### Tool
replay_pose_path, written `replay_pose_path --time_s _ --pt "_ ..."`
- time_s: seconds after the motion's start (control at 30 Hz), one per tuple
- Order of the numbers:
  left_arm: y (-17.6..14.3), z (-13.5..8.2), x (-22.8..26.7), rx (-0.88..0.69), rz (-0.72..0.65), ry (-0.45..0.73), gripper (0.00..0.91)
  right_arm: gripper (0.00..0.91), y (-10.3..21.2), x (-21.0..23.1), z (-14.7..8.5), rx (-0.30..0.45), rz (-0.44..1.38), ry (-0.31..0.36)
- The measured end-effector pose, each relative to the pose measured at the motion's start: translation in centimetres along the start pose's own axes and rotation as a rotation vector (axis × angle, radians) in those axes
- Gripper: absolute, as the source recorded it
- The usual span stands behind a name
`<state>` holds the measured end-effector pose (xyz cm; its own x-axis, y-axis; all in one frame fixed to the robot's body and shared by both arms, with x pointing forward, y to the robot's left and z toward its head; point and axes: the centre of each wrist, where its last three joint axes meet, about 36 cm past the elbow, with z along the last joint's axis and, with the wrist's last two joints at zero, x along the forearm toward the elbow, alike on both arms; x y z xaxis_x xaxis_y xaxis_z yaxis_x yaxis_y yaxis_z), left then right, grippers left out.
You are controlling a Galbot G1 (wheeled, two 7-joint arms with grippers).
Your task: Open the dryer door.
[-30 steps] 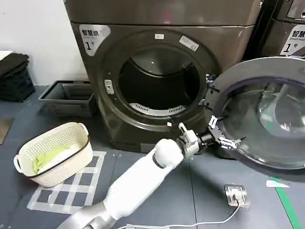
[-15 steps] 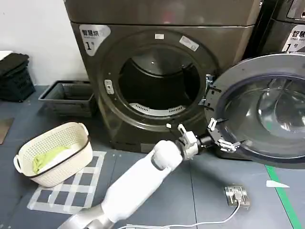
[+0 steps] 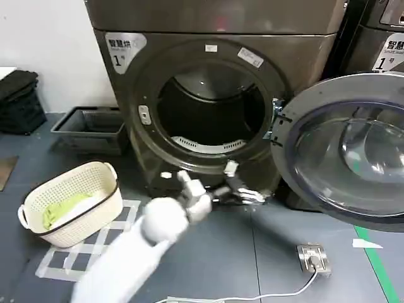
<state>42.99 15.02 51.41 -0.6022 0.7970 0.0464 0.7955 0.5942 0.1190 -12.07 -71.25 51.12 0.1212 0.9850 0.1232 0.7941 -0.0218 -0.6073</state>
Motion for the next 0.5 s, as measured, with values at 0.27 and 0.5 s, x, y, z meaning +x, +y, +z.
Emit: replay_pose_path --time_s 0.27,0.5 --pt "2.0 -1.3 8.8 0.05 -0.246 0.101 0.907 0.907 1.0 0.1 -1.2 -0.007 -0.023 -0.022" --pt "5.9 -2.4 14.4 0.235 -0.559 0.188 0.907 0.907 1.3 0.2 -1.7 -0.011 -0.031 -0.035"
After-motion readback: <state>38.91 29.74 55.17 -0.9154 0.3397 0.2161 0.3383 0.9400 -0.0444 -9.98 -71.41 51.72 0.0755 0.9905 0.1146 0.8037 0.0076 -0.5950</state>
